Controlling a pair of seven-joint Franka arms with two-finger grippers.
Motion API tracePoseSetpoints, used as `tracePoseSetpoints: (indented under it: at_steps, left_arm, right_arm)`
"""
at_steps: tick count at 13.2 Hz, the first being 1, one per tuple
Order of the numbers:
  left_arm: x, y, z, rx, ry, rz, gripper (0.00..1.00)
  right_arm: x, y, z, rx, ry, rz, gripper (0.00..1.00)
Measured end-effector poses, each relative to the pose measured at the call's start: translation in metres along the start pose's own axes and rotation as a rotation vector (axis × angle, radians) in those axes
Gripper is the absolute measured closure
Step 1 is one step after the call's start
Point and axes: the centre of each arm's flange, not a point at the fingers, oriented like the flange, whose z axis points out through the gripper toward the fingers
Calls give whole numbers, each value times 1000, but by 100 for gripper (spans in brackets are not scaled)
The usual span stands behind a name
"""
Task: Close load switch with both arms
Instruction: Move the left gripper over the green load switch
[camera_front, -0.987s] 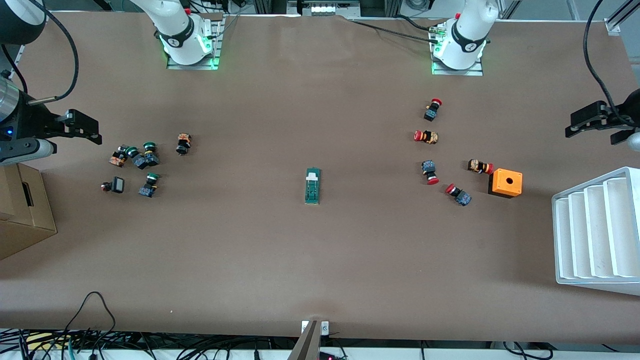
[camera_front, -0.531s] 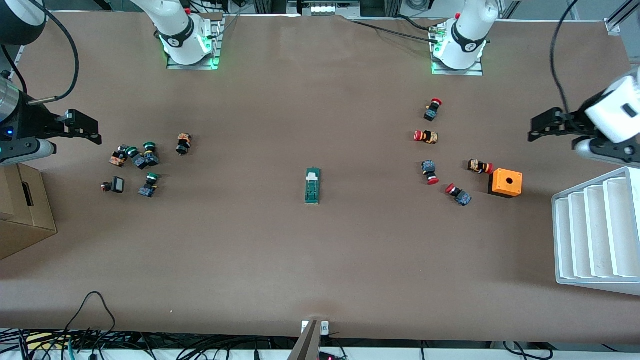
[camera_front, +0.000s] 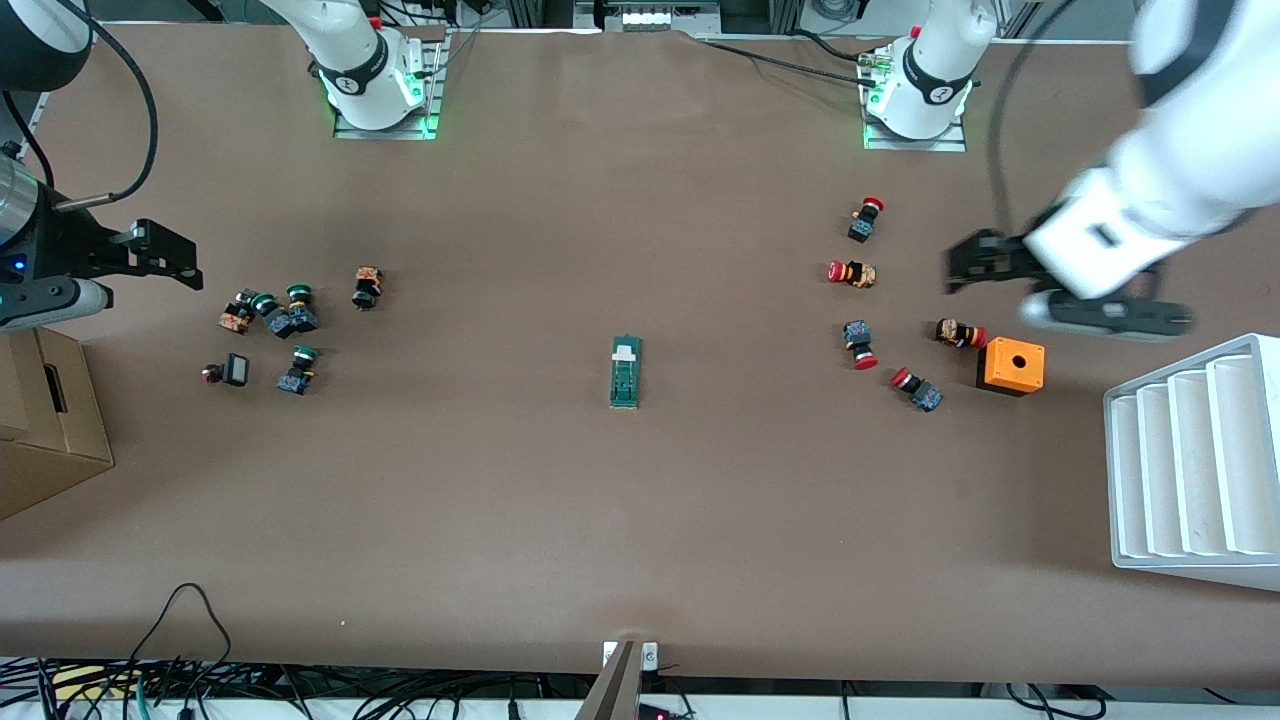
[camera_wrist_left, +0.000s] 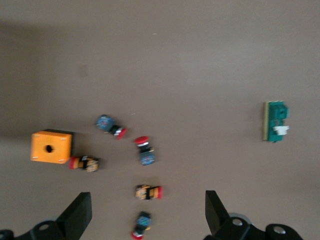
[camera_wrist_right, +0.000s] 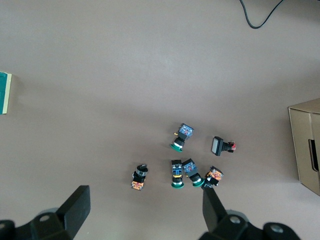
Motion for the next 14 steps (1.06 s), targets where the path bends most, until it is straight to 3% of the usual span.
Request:
tracePoseSetpoints:
  at_steps: [6,11,14]
  left_arm:
    - [11,140,110,-99,42,-112,0]
    - [-14,216,197,-23,166,-145,0]
    - [-43,255,243,-12,284,-142,0]
  right_arm:
    - [0,0,0,0,1,1,0]
    - [0,2,0,-1,1,3,0]
    - [0,2,0,-1,1,3,0]
